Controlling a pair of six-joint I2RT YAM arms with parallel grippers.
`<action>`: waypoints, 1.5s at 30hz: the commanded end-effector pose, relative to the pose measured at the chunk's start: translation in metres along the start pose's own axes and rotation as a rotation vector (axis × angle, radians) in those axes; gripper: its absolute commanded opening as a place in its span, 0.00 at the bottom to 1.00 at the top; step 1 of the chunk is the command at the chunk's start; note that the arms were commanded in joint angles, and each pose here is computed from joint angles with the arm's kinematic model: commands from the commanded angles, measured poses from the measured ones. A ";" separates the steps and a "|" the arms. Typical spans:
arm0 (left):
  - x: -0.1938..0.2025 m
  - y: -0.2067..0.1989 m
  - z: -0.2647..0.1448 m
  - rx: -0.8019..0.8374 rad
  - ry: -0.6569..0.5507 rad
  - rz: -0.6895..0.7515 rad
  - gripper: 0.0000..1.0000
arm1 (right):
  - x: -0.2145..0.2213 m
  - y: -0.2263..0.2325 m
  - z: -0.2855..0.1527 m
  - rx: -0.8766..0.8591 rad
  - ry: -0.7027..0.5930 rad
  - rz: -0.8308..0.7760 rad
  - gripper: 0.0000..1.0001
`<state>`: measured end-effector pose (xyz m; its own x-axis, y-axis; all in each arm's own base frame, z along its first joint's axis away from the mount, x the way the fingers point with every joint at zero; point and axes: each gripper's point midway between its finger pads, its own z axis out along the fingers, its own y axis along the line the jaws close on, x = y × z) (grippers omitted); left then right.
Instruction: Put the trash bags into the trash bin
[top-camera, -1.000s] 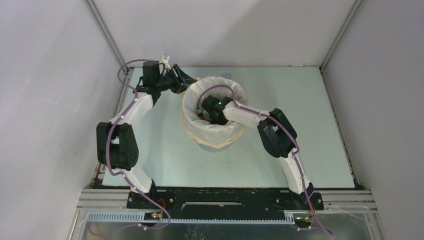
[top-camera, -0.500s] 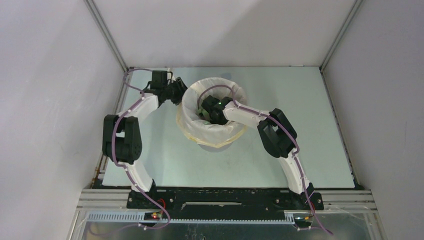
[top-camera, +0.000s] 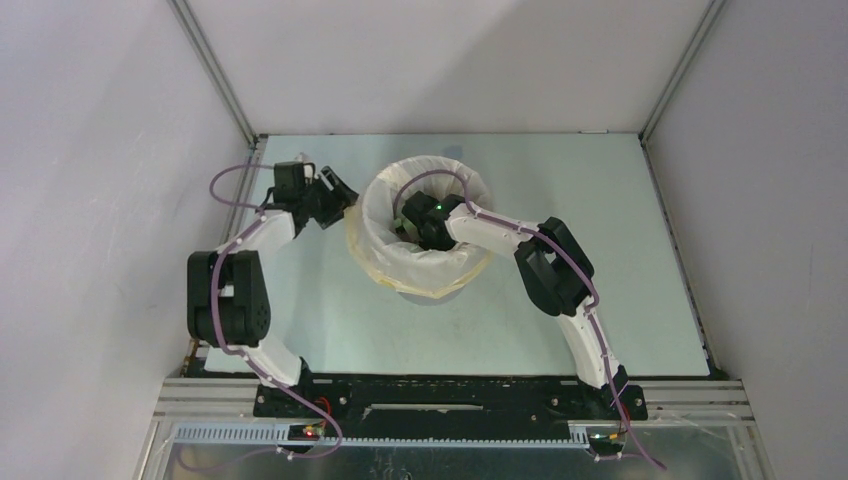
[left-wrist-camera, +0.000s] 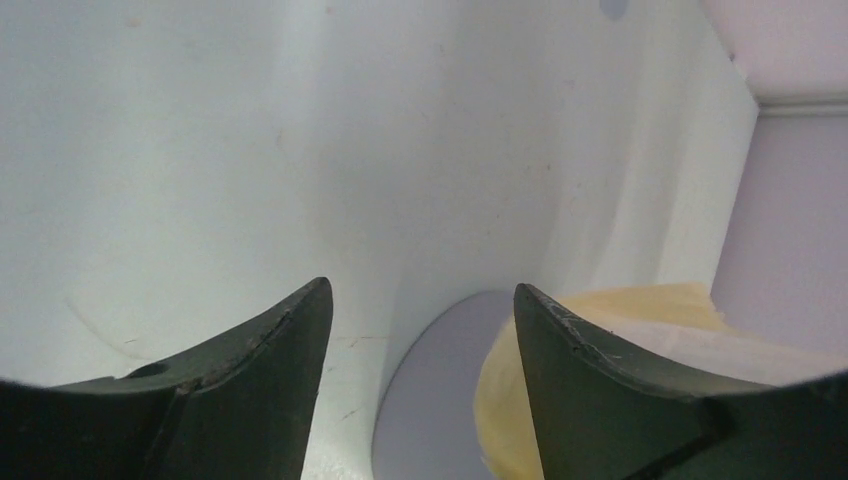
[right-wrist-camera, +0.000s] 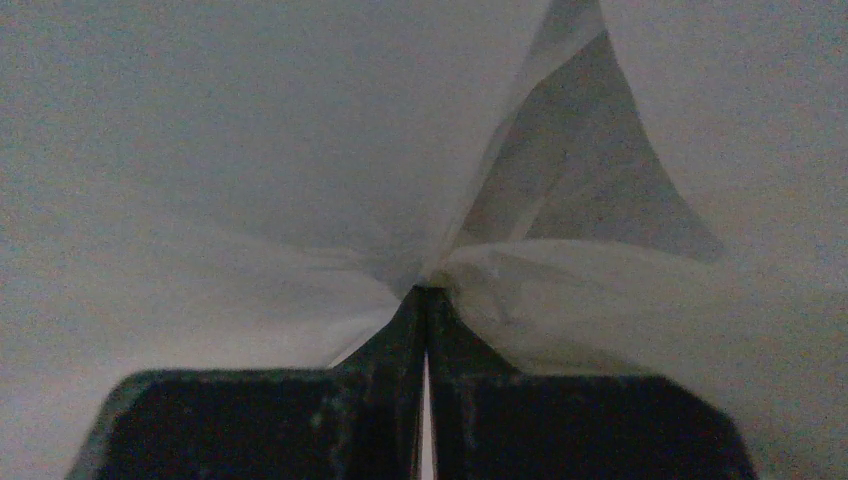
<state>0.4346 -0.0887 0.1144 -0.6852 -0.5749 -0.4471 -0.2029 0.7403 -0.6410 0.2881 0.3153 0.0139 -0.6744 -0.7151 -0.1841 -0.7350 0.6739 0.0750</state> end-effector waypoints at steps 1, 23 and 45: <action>-0.038 0.006 -0.023 0.060 -0.188 -0.089 0.74 | -0.002 0.003 -0.007 -0.009 -0.024 -0.007 0.00; -0.032 -0.037 -0.122 0.297 -0.397 -0.086 0.83 | -0.034 0.000 -0.056 0.039 -0.206 0.032 0.00; 0.013 -0.081 -0.150 0.388 -0.360 0.030 0.79 | -0.051 -0.001 -0.127 0.063 -0.331 0.047 0.01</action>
<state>0.3460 -0.0995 0.2386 -0.4205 -0.7105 -0.5643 0.0847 0.5885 -0.8040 0.3123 0.3304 0.1436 -0.6323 -0.6008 -0.4891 -0.7053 0.7077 0.0425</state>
